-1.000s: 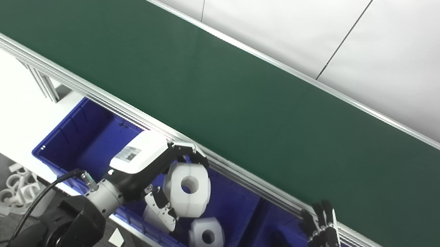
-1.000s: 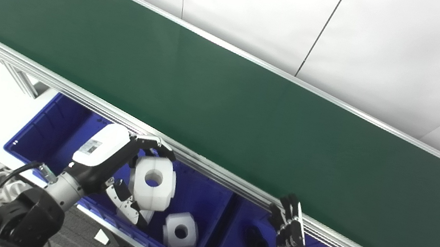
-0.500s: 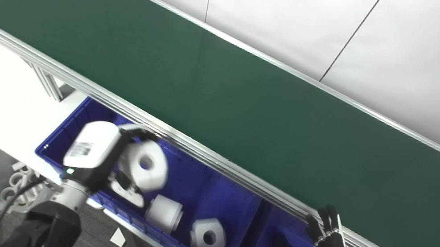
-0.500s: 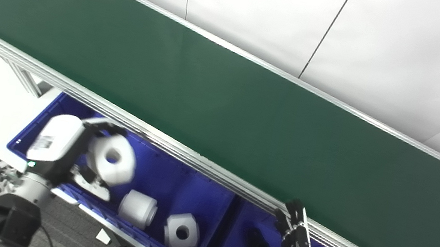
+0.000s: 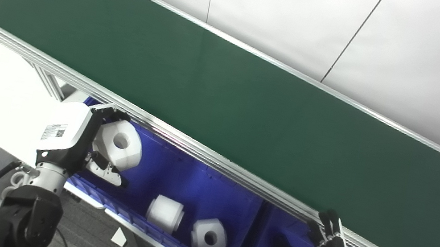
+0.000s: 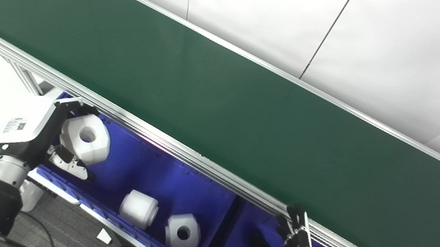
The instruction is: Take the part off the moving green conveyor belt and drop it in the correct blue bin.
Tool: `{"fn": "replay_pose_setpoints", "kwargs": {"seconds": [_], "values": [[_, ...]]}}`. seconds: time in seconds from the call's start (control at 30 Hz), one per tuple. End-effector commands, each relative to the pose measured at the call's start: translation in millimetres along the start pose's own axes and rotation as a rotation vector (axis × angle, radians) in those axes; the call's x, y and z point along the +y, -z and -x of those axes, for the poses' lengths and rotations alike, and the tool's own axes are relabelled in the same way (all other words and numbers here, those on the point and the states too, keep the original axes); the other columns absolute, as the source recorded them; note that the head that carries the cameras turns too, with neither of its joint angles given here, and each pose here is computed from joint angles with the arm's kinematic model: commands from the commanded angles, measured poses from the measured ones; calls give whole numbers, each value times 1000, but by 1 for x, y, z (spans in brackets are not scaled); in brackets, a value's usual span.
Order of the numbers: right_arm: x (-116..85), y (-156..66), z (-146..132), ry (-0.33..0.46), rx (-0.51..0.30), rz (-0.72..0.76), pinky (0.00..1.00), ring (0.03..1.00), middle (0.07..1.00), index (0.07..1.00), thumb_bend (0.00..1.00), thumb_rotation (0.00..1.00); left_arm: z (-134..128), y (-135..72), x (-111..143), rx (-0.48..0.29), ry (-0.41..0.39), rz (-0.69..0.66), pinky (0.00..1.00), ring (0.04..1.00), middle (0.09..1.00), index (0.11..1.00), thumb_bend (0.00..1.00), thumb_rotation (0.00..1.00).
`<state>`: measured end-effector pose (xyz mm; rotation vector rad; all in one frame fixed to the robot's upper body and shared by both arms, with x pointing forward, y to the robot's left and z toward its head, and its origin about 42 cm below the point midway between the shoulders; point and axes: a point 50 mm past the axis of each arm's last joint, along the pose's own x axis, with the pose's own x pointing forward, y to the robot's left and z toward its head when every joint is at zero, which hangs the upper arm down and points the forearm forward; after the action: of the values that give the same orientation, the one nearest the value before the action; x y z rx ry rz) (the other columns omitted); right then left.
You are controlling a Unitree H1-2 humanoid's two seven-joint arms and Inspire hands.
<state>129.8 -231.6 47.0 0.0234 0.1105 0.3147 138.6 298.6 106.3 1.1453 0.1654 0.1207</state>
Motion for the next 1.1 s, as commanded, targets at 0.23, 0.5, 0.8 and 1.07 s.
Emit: {"fn": "replay_pose_setpoints", "kwargs": {"seconds": [0.23,0.5,0.8,1.07], "values": [[-1,-9,2,-13,-25,5,926,919,970,1000,855,888,2,-12,10,-15,76,-170,967,930,931,870,1000,462],[0,-10,3,-13,-28,-12,926,919,968,1000,840,873,3,-15,7,-35,63,-156,980,942,946,921,1000,509],[1,-10,-1,-15,-31,1,910,917,967,1000,851,884,1,-24,7,-104,-10,-90,1000,948,952,932,1000,492],[8,-6,-12,-4,-46,-9,901,924,969,1000,827,861,-15,-69,31,-307,-99,98,988,959,962,960,1000,522]]}}
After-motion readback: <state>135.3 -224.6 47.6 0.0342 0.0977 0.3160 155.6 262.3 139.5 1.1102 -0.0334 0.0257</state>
